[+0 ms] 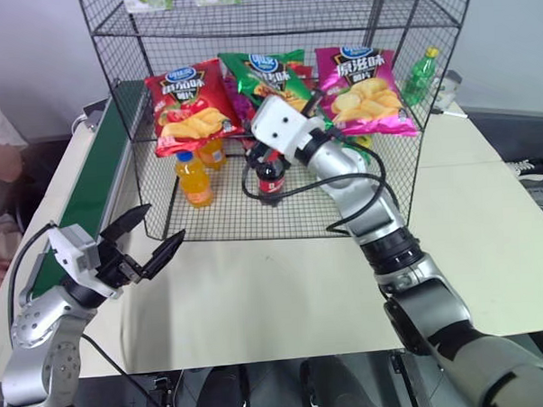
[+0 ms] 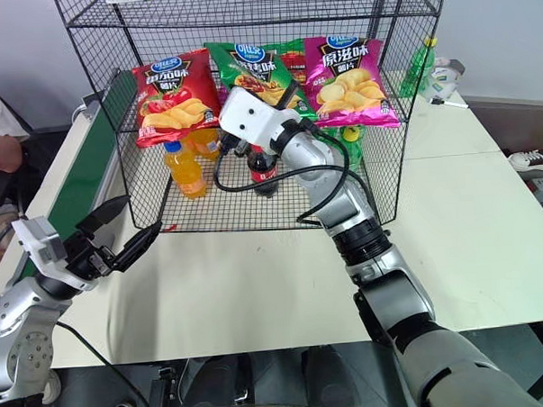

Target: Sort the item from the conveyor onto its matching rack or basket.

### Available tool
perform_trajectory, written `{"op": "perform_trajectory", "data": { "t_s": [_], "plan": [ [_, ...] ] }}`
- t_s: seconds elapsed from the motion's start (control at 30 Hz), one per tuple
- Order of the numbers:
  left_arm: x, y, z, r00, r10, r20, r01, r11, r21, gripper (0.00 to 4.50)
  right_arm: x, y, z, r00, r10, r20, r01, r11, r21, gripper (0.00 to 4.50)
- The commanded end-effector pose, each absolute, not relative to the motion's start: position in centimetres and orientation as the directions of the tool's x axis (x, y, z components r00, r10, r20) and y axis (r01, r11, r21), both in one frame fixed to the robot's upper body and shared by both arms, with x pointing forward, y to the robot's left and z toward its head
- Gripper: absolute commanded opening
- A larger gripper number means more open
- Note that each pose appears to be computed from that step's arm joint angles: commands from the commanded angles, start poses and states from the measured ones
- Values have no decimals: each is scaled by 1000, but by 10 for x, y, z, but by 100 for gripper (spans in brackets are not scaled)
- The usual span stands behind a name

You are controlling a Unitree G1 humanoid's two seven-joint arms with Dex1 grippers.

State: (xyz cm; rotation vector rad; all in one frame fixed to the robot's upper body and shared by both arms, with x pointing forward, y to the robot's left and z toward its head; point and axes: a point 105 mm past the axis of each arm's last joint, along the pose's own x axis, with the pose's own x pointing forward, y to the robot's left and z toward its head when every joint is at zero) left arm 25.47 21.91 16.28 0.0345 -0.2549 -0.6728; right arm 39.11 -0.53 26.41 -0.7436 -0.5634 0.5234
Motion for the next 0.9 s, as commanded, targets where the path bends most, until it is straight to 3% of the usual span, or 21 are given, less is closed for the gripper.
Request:
{"op": "perform_trajectory", "data": {
  "t_s": [0.03,0.33,0.43,0.57,0.67,0.73,0.9],
  "plan": [
    [253,219,172,745,-617,253,601,786,144,450,385,9,282,696,635,337,-233,643,-729,1],
    [251,220,170,752,-610,250,595,791,143,450,384,13,280,689,640,340,-282,669,-688,1],
    [250,220,169,752,-611,249,596,791,140,450,384,11,282,688,638,346,-278,672,-686,83],
    [250,220,169,753,-610,248,596,791,136,450,380,6,289,676,632,379,-298,705,-644,265],
    [250,220,168,753,-611,246,596,791,137,450,361,2,308,604,628,491,-464,778,-423,265],
    [250,221,167,754,-610,244,596,791,139,450,343,1,316,529,658,536,-599,737,-314,265],
    [249,222,166,750,-617,238,602,786,137,450,322,-34,318,515,644,566,-674,712,-196,265]
  ]
}}
